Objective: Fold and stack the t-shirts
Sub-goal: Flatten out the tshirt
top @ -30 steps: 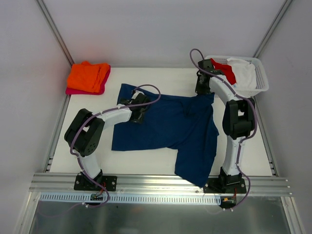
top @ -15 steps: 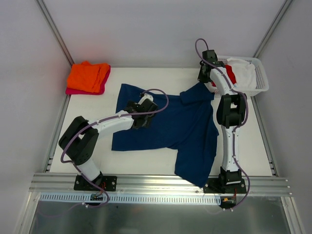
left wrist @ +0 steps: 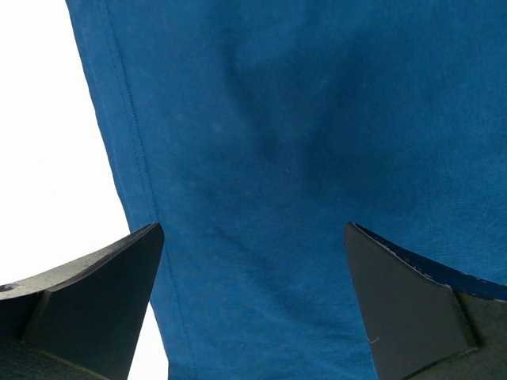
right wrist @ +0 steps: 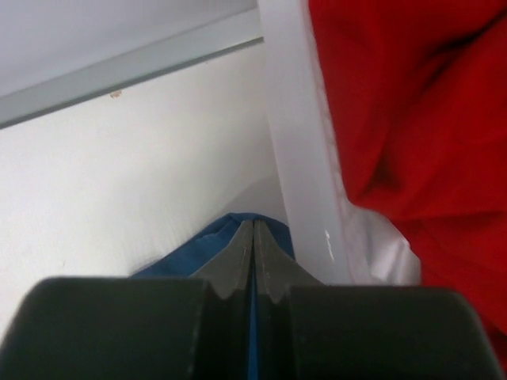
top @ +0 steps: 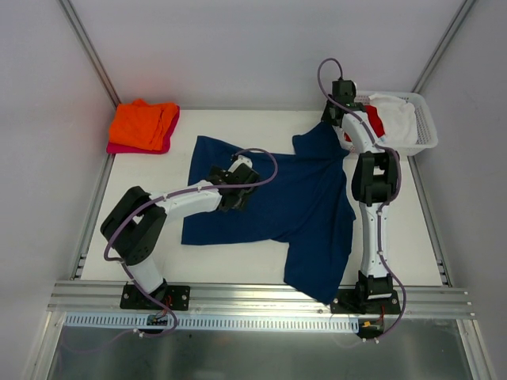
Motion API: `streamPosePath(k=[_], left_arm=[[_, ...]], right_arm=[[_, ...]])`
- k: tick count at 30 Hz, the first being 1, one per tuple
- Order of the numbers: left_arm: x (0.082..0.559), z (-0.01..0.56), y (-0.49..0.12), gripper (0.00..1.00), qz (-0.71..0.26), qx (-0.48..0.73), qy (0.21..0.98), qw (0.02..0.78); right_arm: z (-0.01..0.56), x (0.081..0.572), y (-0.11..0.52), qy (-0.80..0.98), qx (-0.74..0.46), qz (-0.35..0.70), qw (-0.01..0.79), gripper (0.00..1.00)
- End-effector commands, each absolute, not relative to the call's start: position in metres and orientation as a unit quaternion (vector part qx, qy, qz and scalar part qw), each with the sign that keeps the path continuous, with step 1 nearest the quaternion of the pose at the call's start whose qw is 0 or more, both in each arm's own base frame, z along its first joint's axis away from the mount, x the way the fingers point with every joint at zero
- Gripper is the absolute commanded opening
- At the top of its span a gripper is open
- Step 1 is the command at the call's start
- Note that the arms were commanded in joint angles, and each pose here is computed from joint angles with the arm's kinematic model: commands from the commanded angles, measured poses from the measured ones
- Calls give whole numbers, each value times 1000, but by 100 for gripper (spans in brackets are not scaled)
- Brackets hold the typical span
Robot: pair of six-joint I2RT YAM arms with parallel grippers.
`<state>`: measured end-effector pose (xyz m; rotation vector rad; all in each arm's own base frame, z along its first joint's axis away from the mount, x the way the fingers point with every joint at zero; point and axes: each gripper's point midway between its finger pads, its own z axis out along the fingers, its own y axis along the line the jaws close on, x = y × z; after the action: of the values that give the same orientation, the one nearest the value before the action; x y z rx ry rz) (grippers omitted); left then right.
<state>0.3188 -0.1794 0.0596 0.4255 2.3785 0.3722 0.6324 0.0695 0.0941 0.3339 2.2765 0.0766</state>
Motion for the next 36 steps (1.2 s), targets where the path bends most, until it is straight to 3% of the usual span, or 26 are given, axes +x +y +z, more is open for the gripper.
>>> streamPosePath(k=[1,15,19,21,22,23,30,34,35,36], left_arm=[[326,73,-189,99,137,154,909,361],[320,83,-189,99,130,154,906,372],[320,84,-188,99,131,152,905,375],[320,85,-188,99,132,153,904,376],[321,85,-188,99,132,153,904,376],[320,85,-187,99,133,154,904,376],[327,110,-175,99,162,139,887,409],[339,126,-169,99,184,132,875,429],[345,132,-162,99,185,120,874,434],[349,134,-163,99,167,117,876,437]], right_arm=[[95,664,67,877,152,57,452,0],[98,709,79,815,200,128,529,0],[102,723,97,787,210,194,547,1],[99,726,99,781,216,200,550,26],[99,727,97,779,221,198,552,47],[101,728,97,777,221,197,556,99],[144,710,83,775,199,158,578,99],[168,669,80,787,191,152,566,99],[206,654,81,777,185,157,581,99],[195,636,82,797,178,143,559,99]])
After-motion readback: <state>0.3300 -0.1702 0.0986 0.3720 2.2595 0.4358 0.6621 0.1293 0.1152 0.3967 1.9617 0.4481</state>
